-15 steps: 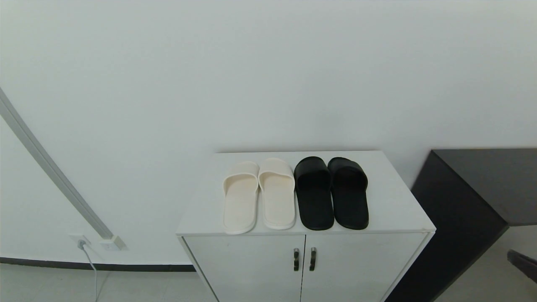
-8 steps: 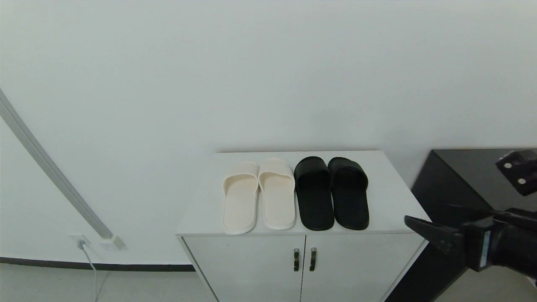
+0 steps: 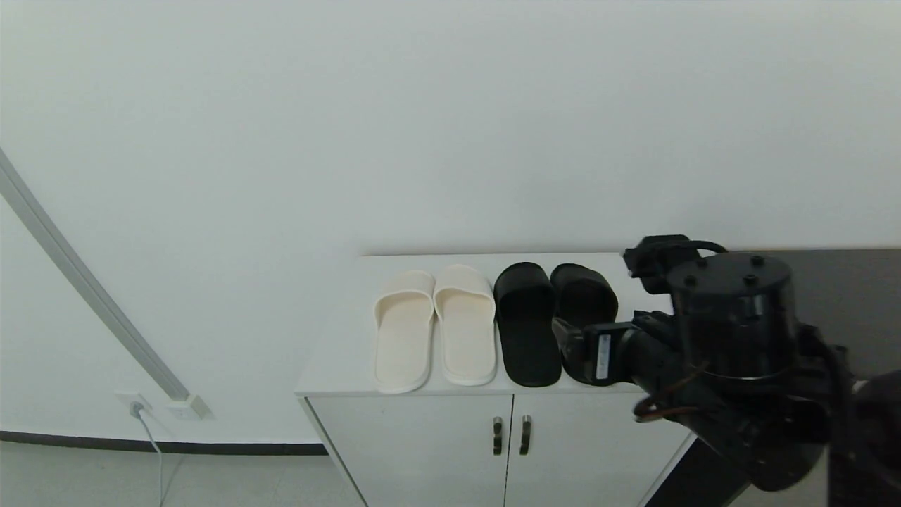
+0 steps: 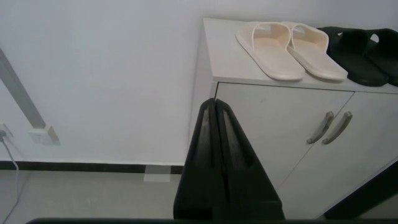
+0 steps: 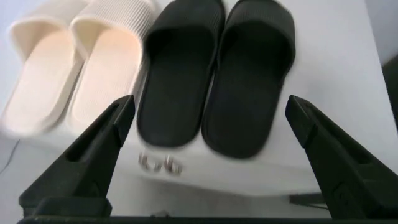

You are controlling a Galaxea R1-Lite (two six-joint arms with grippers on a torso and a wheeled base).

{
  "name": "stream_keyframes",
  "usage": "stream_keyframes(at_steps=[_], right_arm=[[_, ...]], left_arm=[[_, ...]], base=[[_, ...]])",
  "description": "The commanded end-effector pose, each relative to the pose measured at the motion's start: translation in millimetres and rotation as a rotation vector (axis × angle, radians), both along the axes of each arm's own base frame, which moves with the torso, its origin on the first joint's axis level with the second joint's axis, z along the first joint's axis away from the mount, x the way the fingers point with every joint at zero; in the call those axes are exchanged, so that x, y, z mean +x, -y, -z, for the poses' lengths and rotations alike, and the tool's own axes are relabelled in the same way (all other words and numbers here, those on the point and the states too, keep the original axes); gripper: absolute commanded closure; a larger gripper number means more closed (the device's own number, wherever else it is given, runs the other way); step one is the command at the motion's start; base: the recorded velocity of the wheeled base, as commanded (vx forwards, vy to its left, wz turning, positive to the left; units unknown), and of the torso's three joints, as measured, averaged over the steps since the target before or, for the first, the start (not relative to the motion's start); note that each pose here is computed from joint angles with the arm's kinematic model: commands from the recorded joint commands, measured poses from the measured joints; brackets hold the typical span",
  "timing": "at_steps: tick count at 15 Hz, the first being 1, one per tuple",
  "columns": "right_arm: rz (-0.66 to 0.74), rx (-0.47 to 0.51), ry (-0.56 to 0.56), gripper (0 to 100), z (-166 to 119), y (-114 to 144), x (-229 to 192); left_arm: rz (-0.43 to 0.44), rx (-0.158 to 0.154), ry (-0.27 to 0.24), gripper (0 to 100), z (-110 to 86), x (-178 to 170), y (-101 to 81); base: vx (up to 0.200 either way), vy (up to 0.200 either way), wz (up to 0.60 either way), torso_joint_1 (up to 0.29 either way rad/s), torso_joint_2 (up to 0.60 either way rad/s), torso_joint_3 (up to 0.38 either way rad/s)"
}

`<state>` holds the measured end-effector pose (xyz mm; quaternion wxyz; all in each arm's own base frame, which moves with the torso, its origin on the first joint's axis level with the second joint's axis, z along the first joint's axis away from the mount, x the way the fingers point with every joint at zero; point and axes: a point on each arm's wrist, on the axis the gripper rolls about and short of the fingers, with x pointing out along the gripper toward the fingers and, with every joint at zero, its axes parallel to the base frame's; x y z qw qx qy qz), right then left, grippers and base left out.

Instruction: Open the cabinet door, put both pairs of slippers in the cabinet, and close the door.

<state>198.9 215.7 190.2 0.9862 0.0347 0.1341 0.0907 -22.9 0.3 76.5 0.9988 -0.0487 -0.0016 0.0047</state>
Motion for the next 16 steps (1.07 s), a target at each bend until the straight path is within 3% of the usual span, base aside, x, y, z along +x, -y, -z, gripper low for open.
stream_keyframes(at_steps=[1, 4, 8, 16], right_arm=[[0.064, -0.034, -0.011, 0, 26, -33, 36], [0.145, -0.048, -0.016, 0, 40, -37, 66], [0.165, -0.068, -0.032, 0, 52, -38, 76], [0.241, -0.054, -0.022, 0, 72, -46, 133]], left_arm=[[-0.001, -0.001, 0.0, 100, 0.0, 0, 0.0], [-0.001, -0.001, 0.0, 100, 0.0, 0, 0.0], [-0.001, -0.001, 0.0, 100, 0.0, 0, 0.0], [-0.001, -0.001, 0.0, 100, 0.0, 0, 0.0]], base=[[0.0, 0.0, 0.0, 0.0, 0.0, 0.0], [0.0, 0.0, 0.0, 0.0, 0.0, 0.0], [0.0, 0.0, 0.0, 0.0, 0.0, 0.0], [0.0, 0.0, 0.0, 0.0, 0.0, 0.0]])
